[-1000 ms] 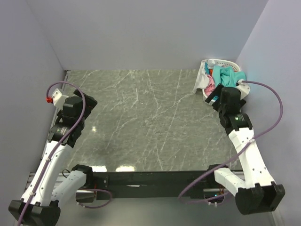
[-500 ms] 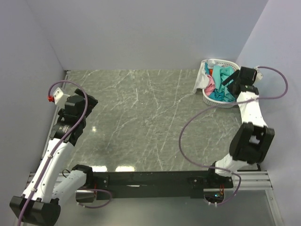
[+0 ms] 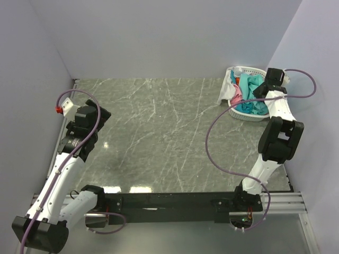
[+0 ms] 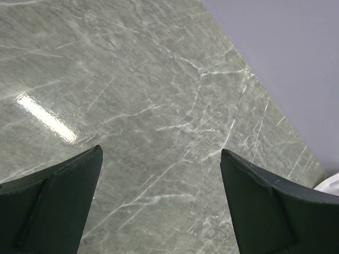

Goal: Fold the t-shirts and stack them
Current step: Grab the tshirt from the pile, then move the tshirt to the center of the board

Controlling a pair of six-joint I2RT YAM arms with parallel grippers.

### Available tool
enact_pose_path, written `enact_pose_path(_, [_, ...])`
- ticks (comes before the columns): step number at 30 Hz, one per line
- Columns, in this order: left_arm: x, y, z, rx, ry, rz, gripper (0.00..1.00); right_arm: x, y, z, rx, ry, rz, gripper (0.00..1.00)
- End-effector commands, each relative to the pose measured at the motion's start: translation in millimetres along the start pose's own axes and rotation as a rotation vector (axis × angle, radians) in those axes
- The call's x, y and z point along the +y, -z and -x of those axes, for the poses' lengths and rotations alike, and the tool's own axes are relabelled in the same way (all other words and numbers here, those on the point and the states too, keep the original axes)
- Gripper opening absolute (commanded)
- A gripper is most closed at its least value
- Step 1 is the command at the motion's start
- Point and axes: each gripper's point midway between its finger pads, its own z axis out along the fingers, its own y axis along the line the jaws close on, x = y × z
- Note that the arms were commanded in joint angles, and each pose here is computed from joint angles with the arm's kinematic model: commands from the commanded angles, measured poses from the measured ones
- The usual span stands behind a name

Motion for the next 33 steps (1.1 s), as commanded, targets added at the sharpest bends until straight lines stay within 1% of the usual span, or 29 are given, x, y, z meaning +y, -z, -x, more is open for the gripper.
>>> enact_pose_path(1, [-6.0, 5.4, 15.2, -0.046, 0.011, -0.024, 0.99, 9.5, 15.7, 29.1, -0.074, -0.005, 0.03, 0.12])
enact_pose_path(2, [-6.2, 5.5, 15.0, -0.044, 0.011, -0.025, 0.99, 11.2, 20.9, 32.3, -0.084, -0.001, 0.036, 0.01])
enact_pose_path(3, [-7.3, 6.6, 16.5, -0.046, 0.016, -0.03, 0.99, 15.9, 34.3, 41.6, -0.113, 0.007, 0.056, 0.0])
enact_pose_path(5, [-8.5, 7.0, 15.6, -0.042, 0.014, -0.037, 0.99, 22.9, 52.3, 52.8, -0.148, 0.019, 0.092, 0.0])
enact_pose_path(6, [-9.7, 7.3, 14.6, -0.036, 0.014, -0.046, 0.99, 30.7, 71.2, 61.9, -0.179, 0.031, 0.128, 0.0])
enact_pose_path(7, [-11.2, 8.0, 14.3, -0.033, 0.016, -0.055, 0.99, 35.6, 81.1, 65.0, -0.191, 0.039, 0.154, 0.0])
enact_pose_path(8, [-12.6, 7.9, 13.5, -0.031, 0.016, -0.064, 0.99, 44.1, 92.4, 68.7, -0.204, 0.05, 0.195, 0.0])
enact_pose_path(9, [-15.0, 8.8, 11.7, -0.022, 0.016, -0.079, 0.99, 58.8, 113.3, 72.0, -0.225, 0.078, 0.257, 0.0])
enact_pose_path(11, [-15.5, 8.8, 9.7, -0.015, 0.017, -0.085, 0.99, 73.2, 137.1, 77.8, -0.264, 0.101, 0.304, 0.0])
enact_pose_path(12, [-15.4, 9.1, 9.7, -0.013, 0.019, -0.086, 0.99, 82.9, 161.4, 88.4, -0.313, 0.117, 0.34, 0.0])
enact_pose_path(14, [-15.4, 9.9, 10.6, -0.015, 0.021, -0.083, 0.99, 103.1, 188.3, 94.3, -0.36, 0.138, 0.409, 0.0])
enact_pose_path(15, [-13.5, 10.0, 10.5, -0.014, 0.022, -0.076, 1.0, 113.5, 213.0, 108.4, -0.408, 0.132, 0.457, 0.0])
enact_pose_path(17, [-13.4, 10.2, 8.7, -0.008, 0.027, -0.078, 0.99, 136.3, 243.0, 111.5, -0.418, 0.149, 0.55, 0.0])
enact_pose_path(18, [-14.3, 10.7, 7.6, -0.003, 0.027, -0.084, 0.99, 150.3, 272.0, 125.5, -0.464, 0.153, 0.603, 0.0])
enact_pose_path(20, [-15.1, 11.5, 7.1, 0.004, 0.031, -0.089, 0.99, 172.7, 304.0, 121.6, -0.473, 0.191, 0.674, 0.0])
enact_pose_path(21, [-15.0, 12.2, 7.0, 0.006, 0.034, -0.089, 0.99, 183.8, 334.9, 131.9, -0.525, 0.207, 0.727, 0.0])
enact_pose_path(22, [-14.0, 13.1, 7.8, 0.006, 0.034, -0.082, 0.99, 191.0, 350.5, 131.5, -0.536, 0.218, 0.761, 0.0])
enact_pose_path(23, [-13.0, 13.7, 9.0, 0.002, 0.034, -0.077, 1.0, 208.1, 372.9, 121.1, -0.529, 0.242, 0.846, 0.0])
enact_pose_path(24, [-13.0, 14.5, 9.8, 0.001, 0.035, -0.076, 1.0, 215.6, 399.4, 126.6, -0.558, 0.232, 0.91, 0.0])
enact_pose_path(26, [-12.9, 16.5, 11.1, -0.001, 0.037, -0.078, 1.0, 227.5, 433.9, 125.4, -0.575, 0.223, 1.008, 0.0])
enact_pose_path(27, [-13.6, 18.2, 12.4, -0.003, 0.041, -0.083, 0.99, 236.1, 465.9, 119.7, -0.582, 0.233, 1.102, 0.0])
enact_pose_path(29, [-13.7, 20.0, 13.9, -0.008, 0.047, -0.086, 0.99, 244.8, 500.7, 115.0, -0.606, 0.238, 1.211, 0.0])
enact_pose_path(30, [-11.8, 20.9, 15.6, -0.017, 0.05, -0.082, 0.99, 251.0, 526.4, 102.6, -0.597, 0.259, 1.304, 0.0])
enact_pose_path(31, [-10.9, 21.5, 16.7, -0.023, 0.057, -0.079, 1.0, 253.5, 544.8, 100.6, -0.613, 0.259, 1.366, 0.0])
enact_pose_path(32, [-10.1, 21.6, 16.9, -0.024, 0.056, -0.075, 0.99, 256.4, 556.1, 94.1, -0.598, 0.259, 1.411, 0.0])
enact_pose_path(33, [-9.7, 21.6, 16.6, -0.023, 0.054, -0.074, 0.99, 258.5, 577.7, 87.1, -0.597, 0.261, 1.474, 0.0])
